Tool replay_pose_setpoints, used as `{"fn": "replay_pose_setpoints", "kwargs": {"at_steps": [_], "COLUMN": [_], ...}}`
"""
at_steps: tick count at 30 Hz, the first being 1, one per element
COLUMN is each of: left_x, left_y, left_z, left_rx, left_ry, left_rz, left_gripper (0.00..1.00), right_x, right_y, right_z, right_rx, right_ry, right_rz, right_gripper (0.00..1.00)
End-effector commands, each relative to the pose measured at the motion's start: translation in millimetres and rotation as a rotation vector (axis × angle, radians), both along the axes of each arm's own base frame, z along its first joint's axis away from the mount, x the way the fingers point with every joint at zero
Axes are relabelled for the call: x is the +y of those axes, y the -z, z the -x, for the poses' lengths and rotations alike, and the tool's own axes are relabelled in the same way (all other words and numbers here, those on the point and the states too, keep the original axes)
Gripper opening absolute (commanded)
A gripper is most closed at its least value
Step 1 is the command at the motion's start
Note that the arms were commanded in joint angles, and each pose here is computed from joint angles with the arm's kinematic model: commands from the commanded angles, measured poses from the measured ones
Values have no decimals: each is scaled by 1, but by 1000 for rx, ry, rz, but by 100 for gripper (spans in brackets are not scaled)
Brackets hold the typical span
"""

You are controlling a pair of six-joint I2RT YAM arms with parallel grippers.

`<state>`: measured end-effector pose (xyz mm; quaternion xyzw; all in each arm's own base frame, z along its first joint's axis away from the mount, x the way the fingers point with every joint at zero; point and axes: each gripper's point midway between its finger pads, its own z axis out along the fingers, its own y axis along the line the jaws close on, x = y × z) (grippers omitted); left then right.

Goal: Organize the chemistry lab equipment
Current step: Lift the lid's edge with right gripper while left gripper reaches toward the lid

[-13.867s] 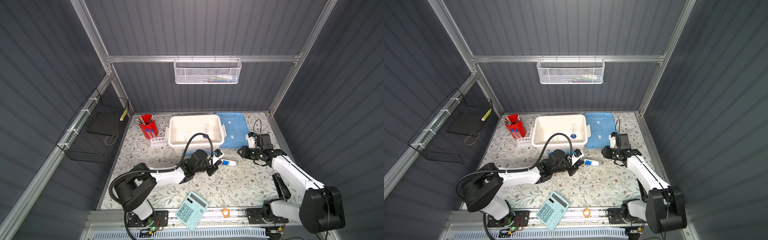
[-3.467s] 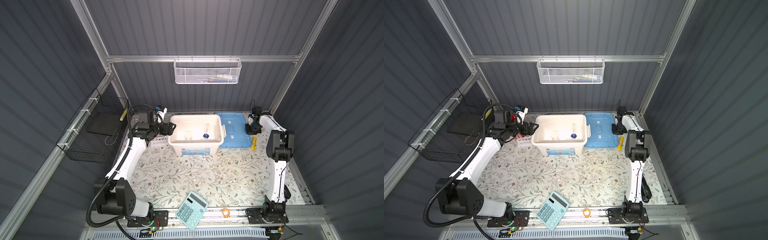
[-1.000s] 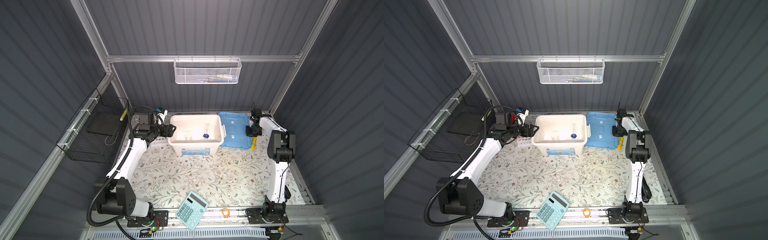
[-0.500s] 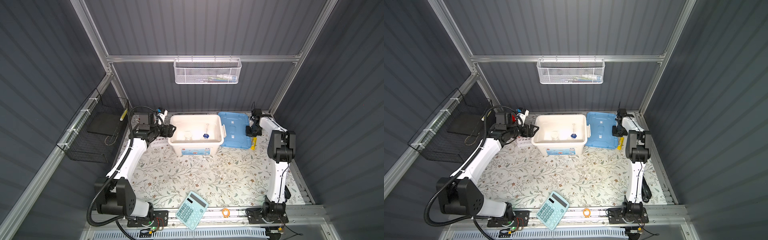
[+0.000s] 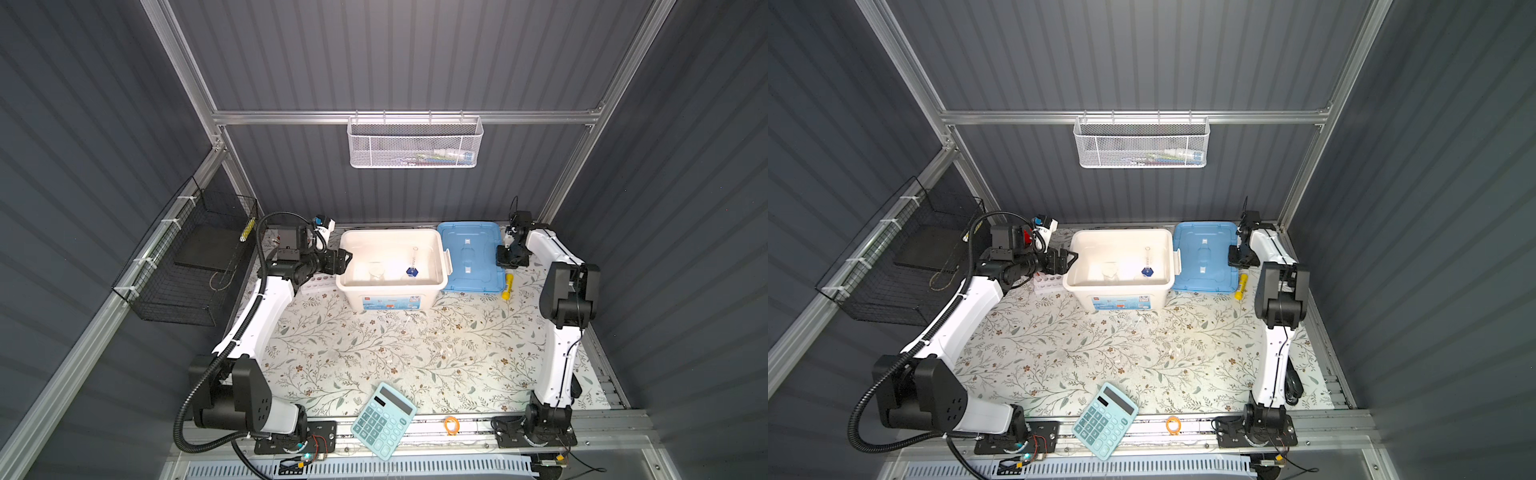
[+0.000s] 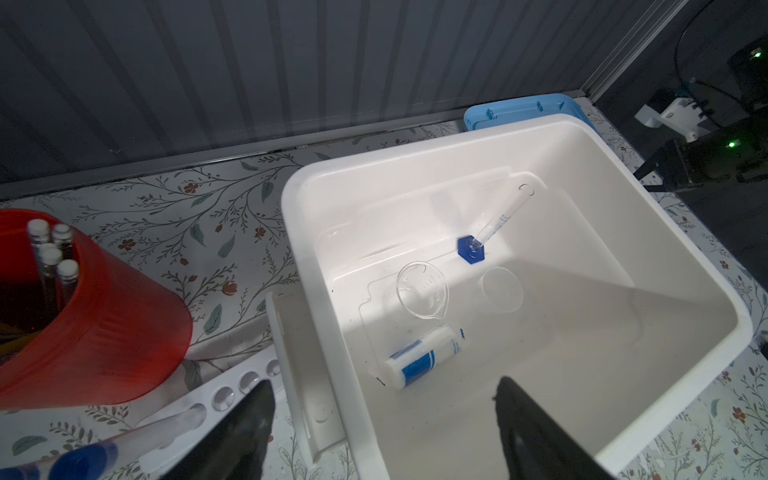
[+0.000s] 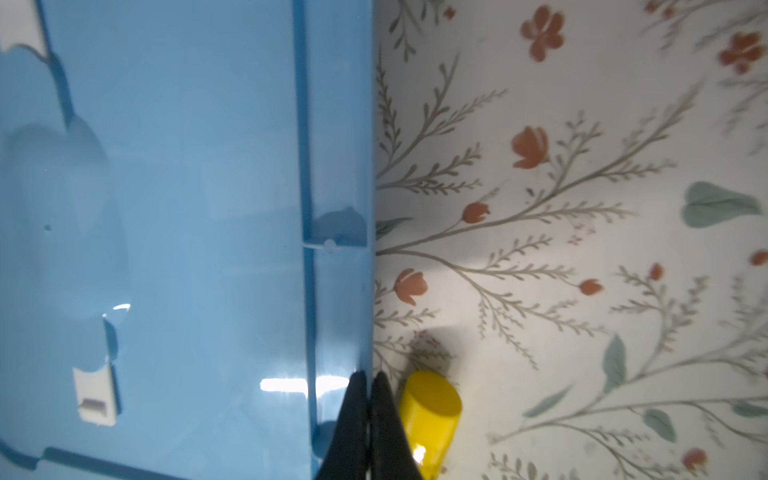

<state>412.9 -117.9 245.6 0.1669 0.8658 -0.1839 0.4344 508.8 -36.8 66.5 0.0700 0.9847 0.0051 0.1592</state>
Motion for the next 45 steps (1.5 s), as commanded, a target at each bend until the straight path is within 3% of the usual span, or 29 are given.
{"fn": "replay_pose_setpoints", "kwargs": {"at_steps": [1,19,29,36,45], "left_x": [-1,-19,-69,-104,-177], "left_y": [-1,-12,-27,-40,-47], "left_z": [7,12,15,15,18], "left_rx": [-10,-36,-74,-95,-106], "left_ry": [19,97,222,315,473], "left_rz": [7,40,52,144,271], "left_gripper": [84,83,83,83,83], "right_x": [-11,-36,-47,-41,-32], "right_y": [-48,-138,-189,-215,-250], "right_z": [-2,29,68,100,131], "right_rx": [-78,-204,-269,-309,-369], "right_ry": [9,46,76,81,67], "right_rz": [28,134,220,211,201], "right_gripper": [0,0,0,0,0]}}
